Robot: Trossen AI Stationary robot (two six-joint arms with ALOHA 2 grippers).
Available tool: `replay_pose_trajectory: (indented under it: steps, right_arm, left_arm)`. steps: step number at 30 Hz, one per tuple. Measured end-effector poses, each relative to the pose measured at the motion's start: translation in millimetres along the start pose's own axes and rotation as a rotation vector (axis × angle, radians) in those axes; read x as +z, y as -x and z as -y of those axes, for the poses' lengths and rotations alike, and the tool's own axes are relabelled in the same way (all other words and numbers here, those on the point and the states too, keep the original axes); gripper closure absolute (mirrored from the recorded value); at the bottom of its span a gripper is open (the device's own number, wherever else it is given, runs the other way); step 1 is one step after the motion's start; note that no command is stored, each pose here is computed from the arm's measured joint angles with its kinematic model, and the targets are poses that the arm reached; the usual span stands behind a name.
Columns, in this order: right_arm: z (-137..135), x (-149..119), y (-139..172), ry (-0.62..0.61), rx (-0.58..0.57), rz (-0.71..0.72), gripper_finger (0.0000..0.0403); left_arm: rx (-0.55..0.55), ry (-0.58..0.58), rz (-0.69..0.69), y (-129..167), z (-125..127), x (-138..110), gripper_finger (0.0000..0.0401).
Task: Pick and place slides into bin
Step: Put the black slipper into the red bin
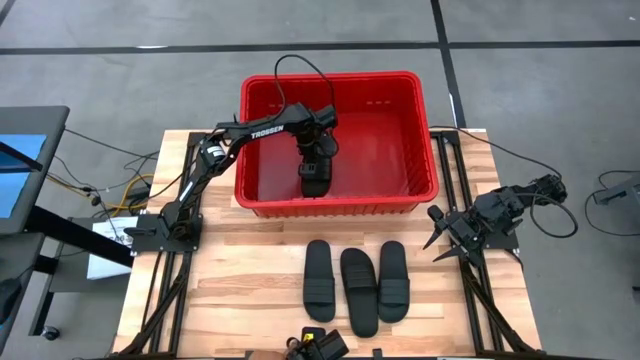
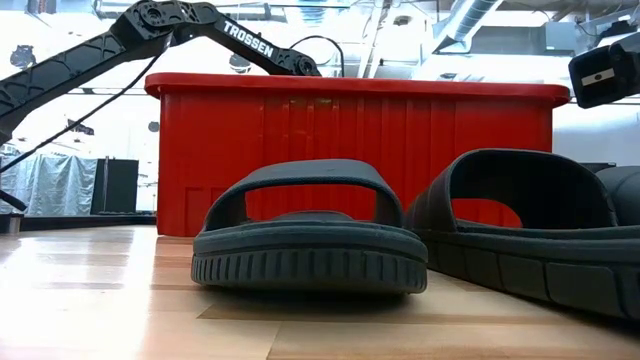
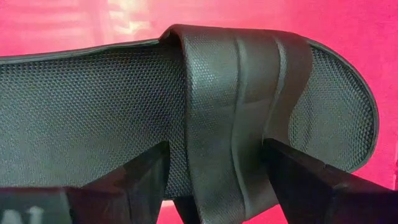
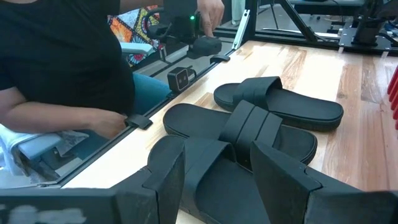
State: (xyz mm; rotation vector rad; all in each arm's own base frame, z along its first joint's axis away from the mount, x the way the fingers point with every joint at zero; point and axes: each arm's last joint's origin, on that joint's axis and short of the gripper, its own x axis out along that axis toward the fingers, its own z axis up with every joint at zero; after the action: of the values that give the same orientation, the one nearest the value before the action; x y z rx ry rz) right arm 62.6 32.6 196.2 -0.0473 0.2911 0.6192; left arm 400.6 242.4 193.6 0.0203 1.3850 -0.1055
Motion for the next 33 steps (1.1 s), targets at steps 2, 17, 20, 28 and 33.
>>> replay_pose_trajectory:
  steps: [2,17,20,28,33]
  right_arm:
    - [0.0,0.0,0.0,0.000,0.000,0.000,0.0230]
    - [0.0,0.0,0.0,0.000,0.000,0.000,0.0230]
    - [0.0,0.0,0.0,0.000,0.000,0.000,0.0230]
    - [0.0,0.0,0.0,0.000,0.000,0.000,0.0230]
    - [0.0,0.0,0.0,0.000,0.000,0.000,0.0230]
  left_arm:
    - [0.000,0.000,0.000,0.0,0.0,0.0,0.0154]
    - [-0.003,0.002,-0.014,2.8,0.8,-0.6,0.0154]
    - [0.001,0.002,-0.015,8.1,0.8,0.4,0.0154]
    - [0.089,-0.003,-0.025,26.1,-2.9,4.8,0.0154]
    - [0.090,-0.003,-0.036,29.5,-1.9,4.6,0.0154]
